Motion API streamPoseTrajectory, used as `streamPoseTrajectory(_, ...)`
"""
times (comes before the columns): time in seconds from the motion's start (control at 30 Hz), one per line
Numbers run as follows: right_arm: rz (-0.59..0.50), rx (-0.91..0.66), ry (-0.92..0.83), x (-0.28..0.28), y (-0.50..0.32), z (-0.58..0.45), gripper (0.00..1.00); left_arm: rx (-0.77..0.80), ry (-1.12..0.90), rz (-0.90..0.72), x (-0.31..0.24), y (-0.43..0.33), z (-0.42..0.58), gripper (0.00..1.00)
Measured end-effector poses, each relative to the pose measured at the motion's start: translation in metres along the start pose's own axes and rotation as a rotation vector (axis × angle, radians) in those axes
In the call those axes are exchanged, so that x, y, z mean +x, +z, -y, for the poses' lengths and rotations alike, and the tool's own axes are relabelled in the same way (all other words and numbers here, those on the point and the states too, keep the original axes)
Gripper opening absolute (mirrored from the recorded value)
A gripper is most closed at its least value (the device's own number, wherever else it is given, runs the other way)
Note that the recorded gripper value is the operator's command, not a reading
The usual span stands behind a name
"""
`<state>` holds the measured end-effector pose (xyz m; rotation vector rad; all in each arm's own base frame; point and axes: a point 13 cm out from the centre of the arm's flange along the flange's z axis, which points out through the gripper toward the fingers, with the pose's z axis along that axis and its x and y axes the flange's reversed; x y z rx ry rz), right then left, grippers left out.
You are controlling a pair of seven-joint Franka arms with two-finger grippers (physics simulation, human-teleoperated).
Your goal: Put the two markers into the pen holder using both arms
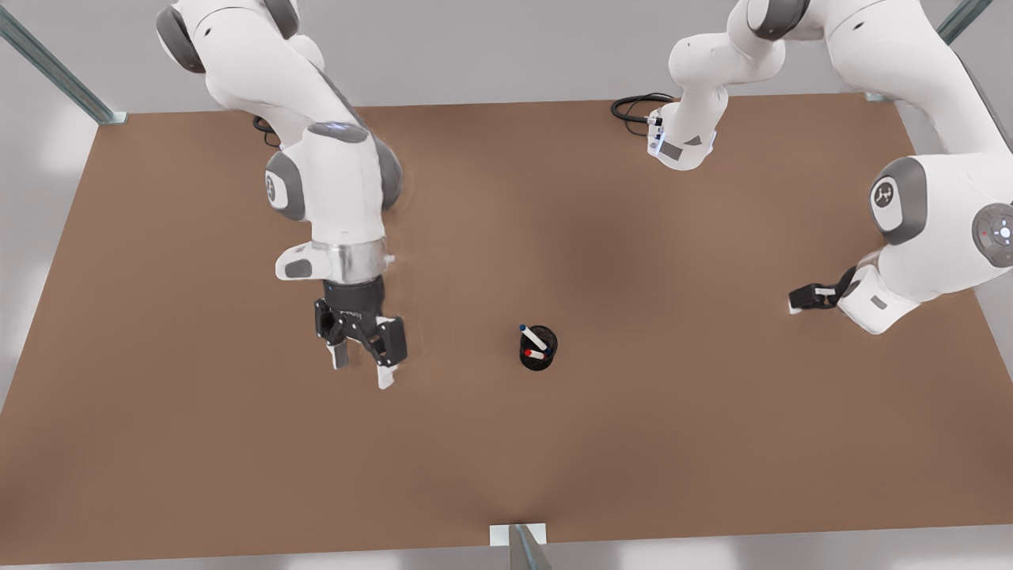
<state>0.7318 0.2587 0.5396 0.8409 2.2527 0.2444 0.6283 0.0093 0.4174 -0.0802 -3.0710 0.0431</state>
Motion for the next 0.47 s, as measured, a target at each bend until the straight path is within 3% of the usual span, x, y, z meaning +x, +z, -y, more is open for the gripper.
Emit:
streamPoseTrajectory(0.07,-0.099,0.177,0.186,-0.095,-0.009,0.122,1.0,-0.003,0.015,0.03,0.005,-0.021,0.002,1.0)
streamPoseTrajectory(0.1,-0.169,0.262,0.22,-0.103,-0.003,0.178,1.0,-0.003,0.02,0.03,0.005,-0.022,0.002,1.0)
streamPoseTrajectory(0.23,-0.407,0.397,0.17,-0.088,0.005,0.27,1.0,-0.004,0.037,0.02,0.006,-0.019,0.001,1.0)
streamPoseTrajectory(0.47,-0.613,0.375,-0.167,-0.055,0.008,0.247,1.0,-0.005,0.064,0.011,0.006,-0.016,0.002,1.0)
